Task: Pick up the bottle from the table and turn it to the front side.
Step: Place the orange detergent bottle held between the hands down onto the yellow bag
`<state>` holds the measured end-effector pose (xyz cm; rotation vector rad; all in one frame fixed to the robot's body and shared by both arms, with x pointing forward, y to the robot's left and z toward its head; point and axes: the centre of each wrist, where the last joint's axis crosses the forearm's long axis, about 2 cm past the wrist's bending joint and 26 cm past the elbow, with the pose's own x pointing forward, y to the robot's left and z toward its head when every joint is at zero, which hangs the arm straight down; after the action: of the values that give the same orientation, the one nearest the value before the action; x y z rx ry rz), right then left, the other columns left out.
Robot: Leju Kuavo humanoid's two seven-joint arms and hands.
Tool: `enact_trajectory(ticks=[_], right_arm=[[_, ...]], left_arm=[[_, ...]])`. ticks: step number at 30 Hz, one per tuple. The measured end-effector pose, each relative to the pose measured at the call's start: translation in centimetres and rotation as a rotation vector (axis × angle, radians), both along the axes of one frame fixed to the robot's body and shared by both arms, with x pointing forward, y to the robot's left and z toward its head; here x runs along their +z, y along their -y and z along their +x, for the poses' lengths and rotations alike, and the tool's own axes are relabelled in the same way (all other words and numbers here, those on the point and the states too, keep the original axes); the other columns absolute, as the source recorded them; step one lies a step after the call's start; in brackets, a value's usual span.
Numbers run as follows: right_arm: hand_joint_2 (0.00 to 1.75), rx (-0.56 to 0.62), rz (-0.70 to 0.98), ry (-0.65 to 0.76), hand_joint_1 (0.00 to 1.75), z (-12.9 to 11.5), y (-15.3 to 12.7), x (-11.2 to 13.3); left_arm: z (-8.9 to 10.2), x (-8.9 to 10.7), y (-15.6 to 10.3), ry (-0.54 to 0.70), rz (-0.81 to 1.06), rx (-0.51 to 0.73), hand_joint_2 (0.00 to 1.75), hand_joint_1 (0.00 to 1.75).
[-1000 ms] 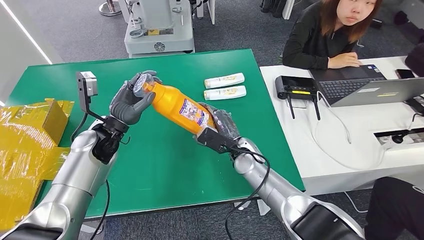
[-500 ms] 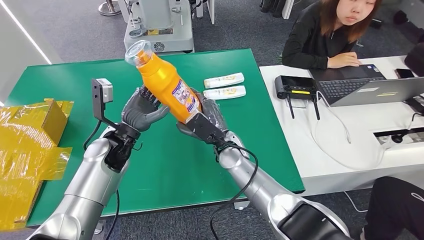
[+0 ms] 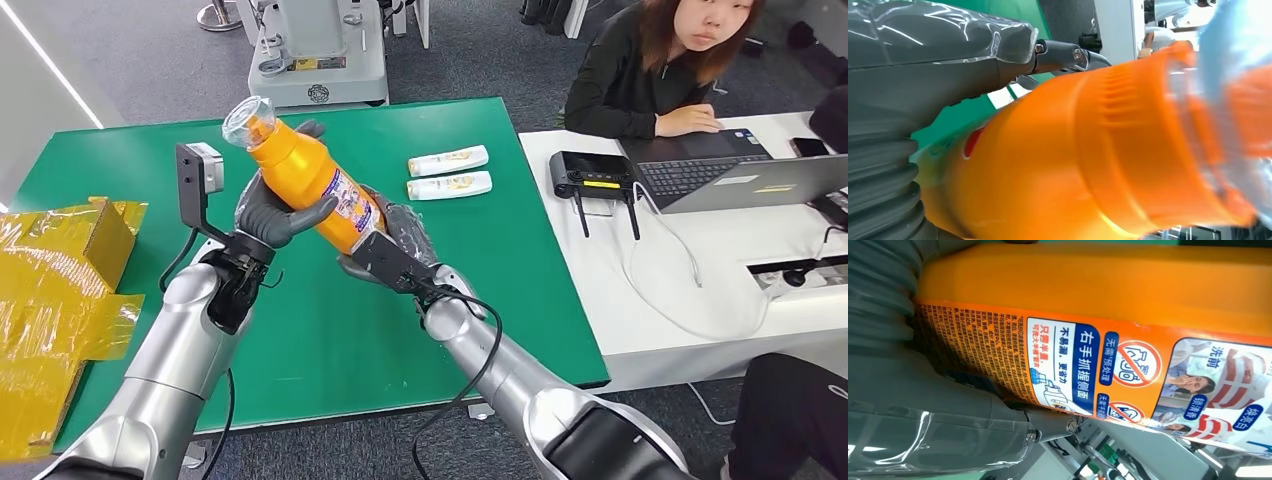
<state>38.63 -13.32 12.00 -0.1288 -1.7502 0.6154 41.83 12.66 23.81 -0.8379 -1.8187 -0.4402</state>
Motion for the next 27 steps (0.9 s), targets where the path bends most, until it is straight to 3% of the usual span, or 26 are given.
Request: enact_trajectory(ticks=[2,6,27], right_arm=[[1.75,0.001,-0.012,-0.009,1.75,-0.1,0.1,-0.2],[1.75,-0.004,-0.023,-0.020,1.75,-0.2,0.3,-0.6],[1.75,-0.020,-0.047,0.015,1.75,-0.8,0.9,-1.5]], left_arm=[[0.4,0.2,-0.6,0.003,0.008,0.004,1.75,0.00],[1.0,0.0,-1.5,-0.007,0.012,-0.023,1.75,1.75],[0.3,-1.2,-0.9,-0.219,-0.148,-0.283,1.75,1.75]])
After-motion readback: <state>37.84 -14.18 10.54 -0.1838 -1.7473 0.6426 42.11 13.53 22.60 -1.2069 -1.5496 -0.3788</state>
